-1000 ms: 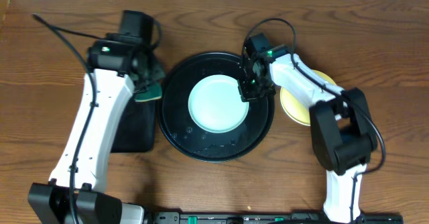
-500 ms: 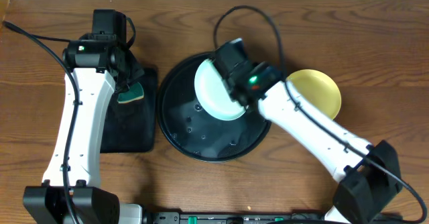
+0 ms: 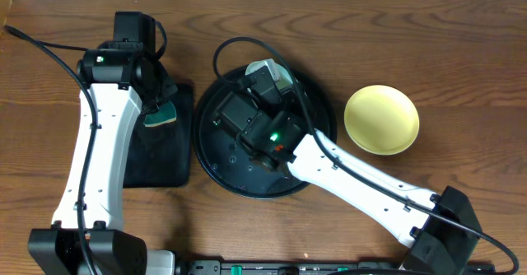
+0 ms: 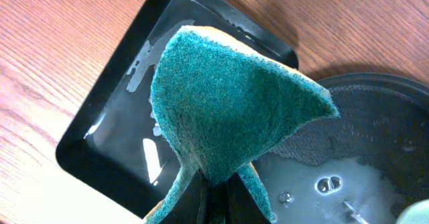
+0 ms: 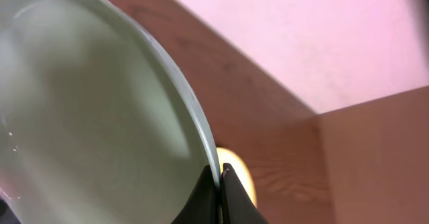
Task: Clean dirty plates on tray and stack at the side
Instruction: 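Lift the pale green plate with right gripper and stack it on the yellow plate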
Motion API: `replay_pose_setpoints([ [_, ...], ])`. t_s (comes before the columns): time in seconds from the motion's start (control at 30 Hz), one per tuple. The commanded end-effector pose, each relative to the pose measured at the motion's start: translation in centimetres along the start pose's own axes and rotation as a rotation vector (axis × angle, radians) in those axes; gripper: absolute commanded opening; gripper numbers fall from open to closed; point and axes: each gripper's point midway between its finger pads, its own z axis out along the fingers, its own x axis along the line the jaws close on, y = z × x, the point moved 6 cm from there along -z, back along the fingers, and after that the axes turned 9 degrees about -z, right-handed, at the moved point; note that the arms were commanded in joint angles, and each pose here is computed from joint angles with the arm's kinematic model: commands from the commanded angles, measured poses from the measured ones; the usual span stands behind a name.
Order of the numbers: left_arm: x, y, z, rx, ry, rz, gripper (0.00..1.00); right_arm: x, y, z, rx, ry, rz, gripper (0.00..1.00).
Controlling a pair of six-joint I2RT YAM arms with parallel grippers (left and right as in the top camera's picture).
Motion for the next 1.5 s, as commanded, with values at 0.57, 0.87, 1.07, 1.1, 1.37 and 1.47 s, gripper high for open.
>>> replay_pose_setpoints([
  [0.57, 0.5, 0.0, -0.1, -0.005, 0.024, 0.008, 0.08, -3.7, 0.9, -2.8, -0.081, -0.298, 0.037, 0.01],
  [0.87, 0.5, 0.0, -0.1, -0.003, 0.025, 0.008, 0.08, 0.1, 0.0, -0.3, 0.003, 0.128, 0.071, 0.01],
  [1.07, 0.5, 0.0, -0.1, -0.003, 0.026, 0.008, 0.08, 1.8, -1.1, 2.5, 0.117, 0.518, 0.126, 0.01],
  [1.1, 0.5, 0.0, -0.1, -0.003, 0.026, 0.008, 0.08, 1.9, -1.3, 2.9, 0.132, 0.577, 0.131, 0.01],
  [1.37, 0.7, -0.2, -0.1, 0.006, 0.033, 0.011, 0.08, -0.6, -3.0, 6.4, 0.223, 0.948, 0.330, 0.01],
  [1.47, 0.8, -0.3, -0.1, 0.012, 0.039, 0.020, 0.08, -2.8, -4.2, 7.8, 0.236, 1.009, 0.394, 0.01],
])
